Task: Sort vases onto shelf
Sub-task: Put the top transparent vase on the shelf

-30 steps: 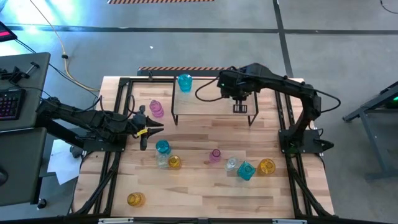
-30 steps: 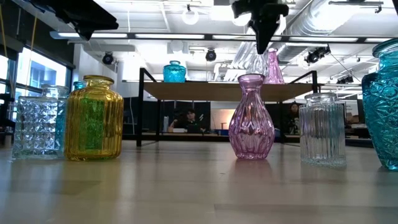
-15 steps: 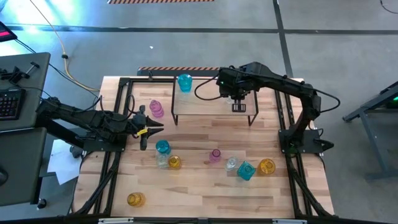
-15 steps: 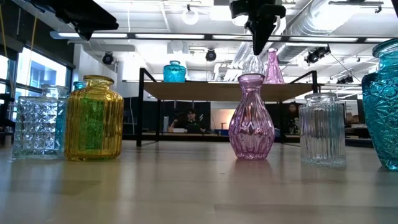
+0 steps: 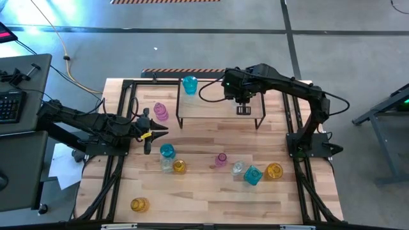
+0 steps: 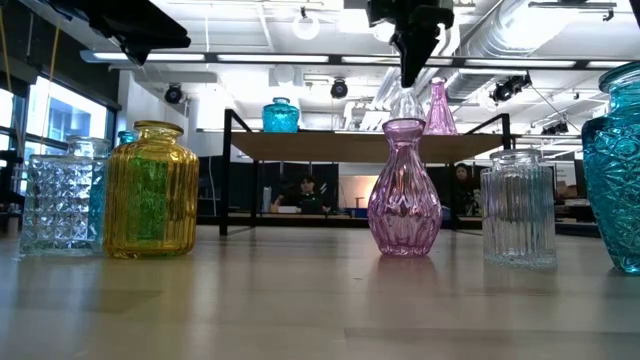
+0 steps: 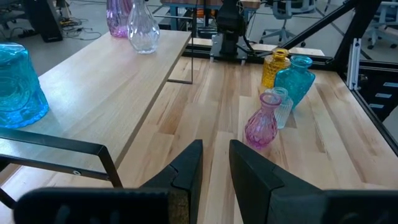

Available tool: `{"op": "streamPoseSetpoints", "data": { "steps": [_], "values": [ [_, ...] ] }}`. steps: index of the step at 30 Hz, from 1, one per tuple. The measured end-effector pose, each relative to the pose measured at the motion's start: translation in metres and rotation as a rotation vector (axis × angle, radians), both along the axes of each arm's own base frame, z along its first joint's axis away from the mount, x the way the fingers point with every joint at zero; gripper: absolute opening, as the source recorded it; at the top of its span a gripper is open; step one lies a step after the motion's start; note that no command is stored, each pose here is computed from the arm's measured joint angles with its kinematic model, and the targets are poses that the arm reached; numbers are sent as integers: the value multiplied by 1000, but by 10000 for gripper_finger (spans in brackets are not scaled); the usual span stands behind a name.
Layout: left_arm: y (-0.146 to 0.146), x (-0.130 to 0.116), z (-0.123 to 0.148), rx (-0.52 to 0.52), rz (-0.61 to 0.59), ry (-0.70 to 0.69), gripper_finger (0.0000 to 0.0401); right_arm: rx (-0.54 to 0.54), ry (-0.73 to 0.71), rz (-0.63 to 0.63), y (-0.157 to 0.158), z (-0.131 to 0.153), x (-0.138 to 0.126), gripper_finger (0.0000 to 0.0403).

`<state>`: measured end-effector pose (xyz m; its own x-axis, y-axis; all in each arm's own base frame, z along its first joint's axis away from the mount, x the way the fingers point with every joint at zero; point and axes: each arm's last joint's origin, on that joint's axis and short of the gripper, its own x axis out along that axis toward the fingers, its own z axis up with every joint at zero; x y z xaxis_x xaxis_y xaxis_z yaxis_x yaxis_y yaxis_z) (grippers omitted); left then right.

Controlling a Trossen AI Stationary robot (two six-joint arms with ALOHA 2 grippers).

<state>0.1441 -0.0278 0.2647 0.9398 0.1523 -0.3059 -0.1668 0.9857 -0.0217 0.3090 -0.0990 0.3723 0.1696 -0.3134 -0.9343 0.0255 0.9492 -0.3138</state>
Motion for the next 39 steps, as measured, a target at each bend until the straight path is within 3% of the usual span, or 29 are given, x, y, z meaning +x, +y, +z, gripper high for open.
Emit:
{"op": "streamPoseSetpoints", "data": {
  "steps": [21,39],
  "values": [
    [0,0,0,0,-1,0,72,-75,-105,47,-4,4,12,44],
    [0,0,0,1,-2,1,72,-70,-113,52,0,5,13,58]
  ]
}}
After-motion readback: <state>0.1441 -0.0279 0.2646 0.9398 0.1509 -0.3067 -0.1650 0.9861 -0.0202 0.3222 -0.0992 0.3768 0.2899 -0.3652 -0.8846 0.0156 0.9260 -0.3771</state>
